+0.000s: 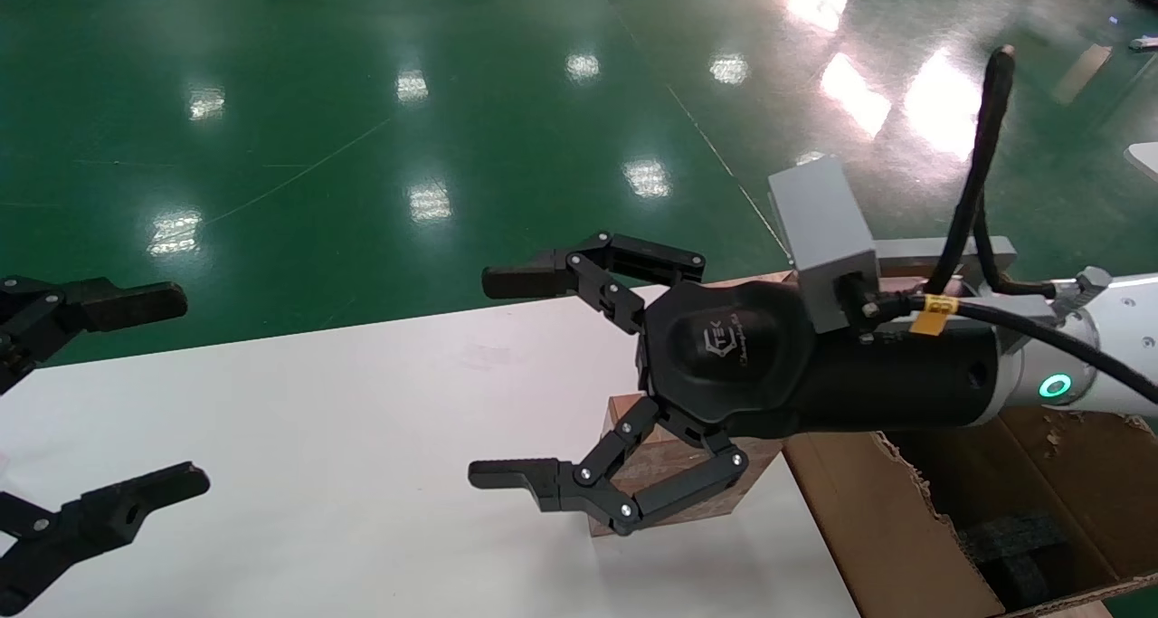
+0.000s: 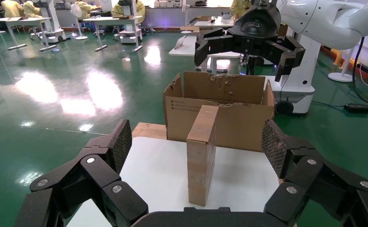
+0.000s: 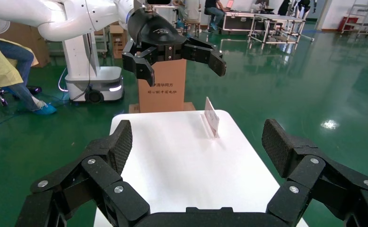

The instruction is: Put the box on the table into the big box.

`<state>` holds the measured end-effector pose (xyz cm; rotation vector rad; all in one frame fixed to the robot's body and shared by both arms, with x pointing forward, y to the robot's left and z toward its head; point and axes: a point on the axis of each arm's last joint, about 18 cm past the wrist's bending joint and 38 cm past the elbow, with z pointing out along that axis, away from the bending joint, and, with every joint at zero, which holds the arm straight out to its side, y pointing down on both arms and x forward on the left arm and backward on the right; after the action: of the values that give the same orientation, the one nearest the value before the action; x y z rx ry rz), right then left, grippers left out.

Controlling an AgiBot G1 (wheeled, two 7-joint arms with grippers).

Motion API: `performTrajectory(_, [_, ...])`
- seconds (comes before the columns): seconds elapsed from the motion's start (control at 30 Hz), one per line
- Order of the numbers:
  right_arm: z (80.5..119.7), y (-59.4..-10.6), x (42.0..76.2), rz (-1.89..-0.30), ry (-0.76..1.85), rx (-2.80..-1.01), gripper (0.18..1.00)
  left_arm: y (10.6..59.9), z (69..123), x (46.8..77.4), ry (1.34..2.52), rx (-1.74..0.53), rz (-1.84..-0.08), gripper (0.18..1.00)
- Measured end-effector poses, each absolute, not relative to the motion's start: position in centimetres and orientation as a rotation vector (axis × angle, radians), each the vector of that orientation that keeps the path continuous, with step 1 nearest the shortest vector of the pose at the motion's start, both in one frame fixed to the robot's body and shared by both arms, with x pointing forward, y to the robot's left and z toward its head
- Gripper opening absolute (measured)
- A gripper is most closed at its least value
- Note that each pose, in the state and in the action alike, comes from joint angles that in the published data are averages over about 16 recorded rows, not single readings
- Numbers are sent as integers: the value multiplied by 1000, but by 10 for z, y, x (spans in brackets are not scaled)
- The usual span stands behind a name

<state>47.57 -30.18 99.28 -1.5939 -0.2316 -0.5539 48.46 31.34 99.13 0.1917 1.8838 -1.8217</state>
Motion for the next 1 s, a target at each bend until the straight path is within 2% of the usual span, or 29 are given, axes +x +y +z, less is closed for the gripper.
performTrajectory(0.63, [992,-303,476,-561,-235,-1603,1001,313,991,485,1884,192,-1822,1000])
performTrajectory(1.0, [990,-321,487,-662,-263,-1680,1001,313,991,485,1884,192,-1822,973])
